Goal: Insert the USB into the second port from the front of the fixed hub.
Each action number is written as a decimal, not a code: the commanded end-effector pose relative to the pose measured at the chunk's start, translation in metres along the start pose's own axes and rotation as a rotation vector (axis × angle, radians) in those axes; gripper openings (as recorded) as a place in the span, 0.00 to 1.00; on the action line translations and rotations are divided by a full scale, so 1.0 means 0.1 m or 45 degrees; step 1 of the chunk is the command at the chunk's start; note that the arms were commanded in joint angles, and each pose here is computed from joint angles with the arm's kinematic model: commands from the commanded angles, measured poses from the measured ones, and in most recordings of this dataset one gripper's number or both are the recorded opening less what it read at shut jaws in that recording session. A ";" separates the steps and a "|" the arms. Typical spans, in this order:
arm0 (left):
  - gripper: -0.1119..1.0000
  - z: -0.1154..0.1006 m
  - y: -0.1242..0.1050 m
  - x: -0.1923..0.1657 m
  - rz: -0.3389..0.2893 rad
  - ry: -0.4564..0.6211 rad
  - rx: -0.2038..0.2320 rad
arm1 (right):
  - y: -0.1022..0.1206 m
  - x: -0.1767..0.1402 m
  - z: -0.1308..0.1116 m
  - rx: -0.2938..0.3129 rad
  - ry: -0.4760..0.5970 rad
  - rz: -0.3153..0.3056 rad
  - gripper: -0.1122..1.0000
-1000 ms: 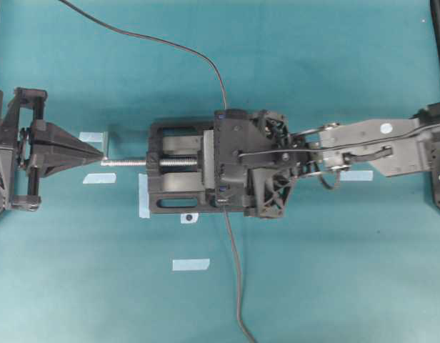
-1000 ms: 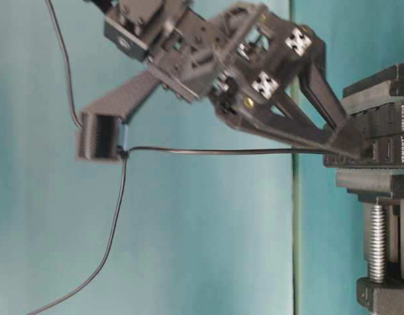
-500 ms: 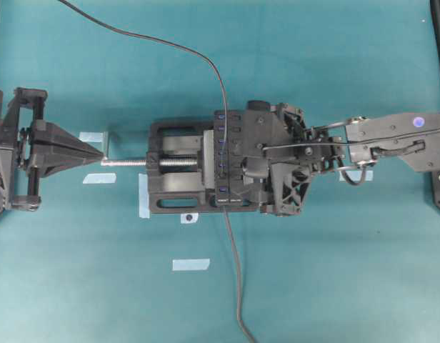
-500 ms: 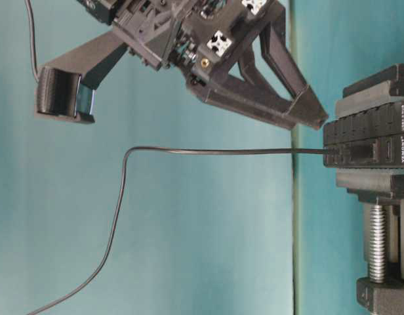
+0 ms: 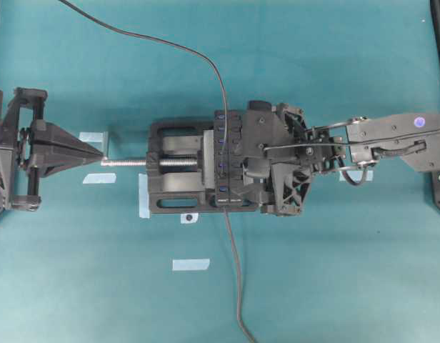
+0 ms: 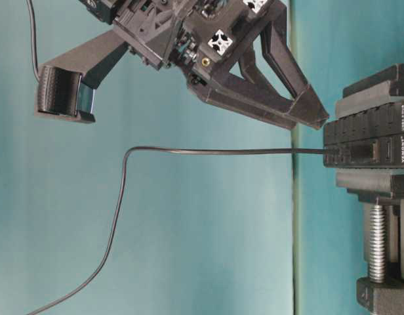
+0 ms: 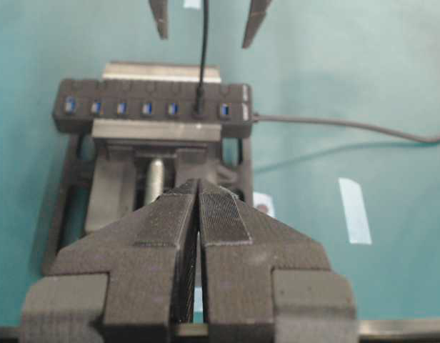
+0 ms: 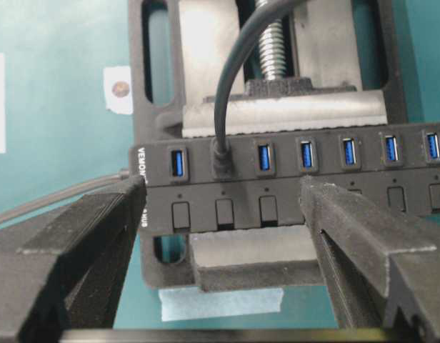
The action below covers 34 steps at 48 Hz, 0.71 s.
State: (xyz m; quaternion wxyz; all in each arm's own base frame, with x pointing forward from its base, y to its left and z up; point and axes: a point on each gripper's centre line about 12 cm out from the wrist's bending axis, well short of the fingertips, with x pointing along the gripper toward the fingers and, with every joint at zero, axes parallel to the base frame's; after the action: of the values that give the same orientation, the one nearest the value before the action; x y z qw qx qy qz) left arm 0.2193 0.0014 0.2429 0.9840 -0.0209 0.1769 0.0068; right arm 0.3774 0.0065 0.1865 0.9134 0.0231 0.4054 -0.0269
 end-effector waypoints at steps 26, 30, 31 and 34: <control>0.10 0.09 0.00 0.00 -0.001 -0.033 -0.002 | 0.01 -0.08 0.09 0.020 -0.050 0.007 0.89; 0.10 0.09 0.00 0.00 -0.001 -0.035 -0.002 | 0.01 -0.08 0.09 0.020 -0.046 0.006 0.89; 0.10 0.09 0.00 0.00 -0.001 -0.035 -0.002 | 0.01 -0.08 0.09 0.020 -0.046 0.006 0.89; 0.10 0.10 0.00 0.00 -0.002 -0.037 -0.002 | 0.01 -0.08 0.09 0.020 -0.046 0.006 0.89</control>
State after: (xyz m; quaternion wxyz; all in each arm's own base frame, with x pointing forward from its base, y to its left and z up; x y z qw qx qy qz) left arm 0.2191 0.0014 0.2433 0.9841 -0.0209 0.1761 0.0068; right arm 0.3778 0.0059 0.1864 0.9134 0.0234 0.4054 -0.0276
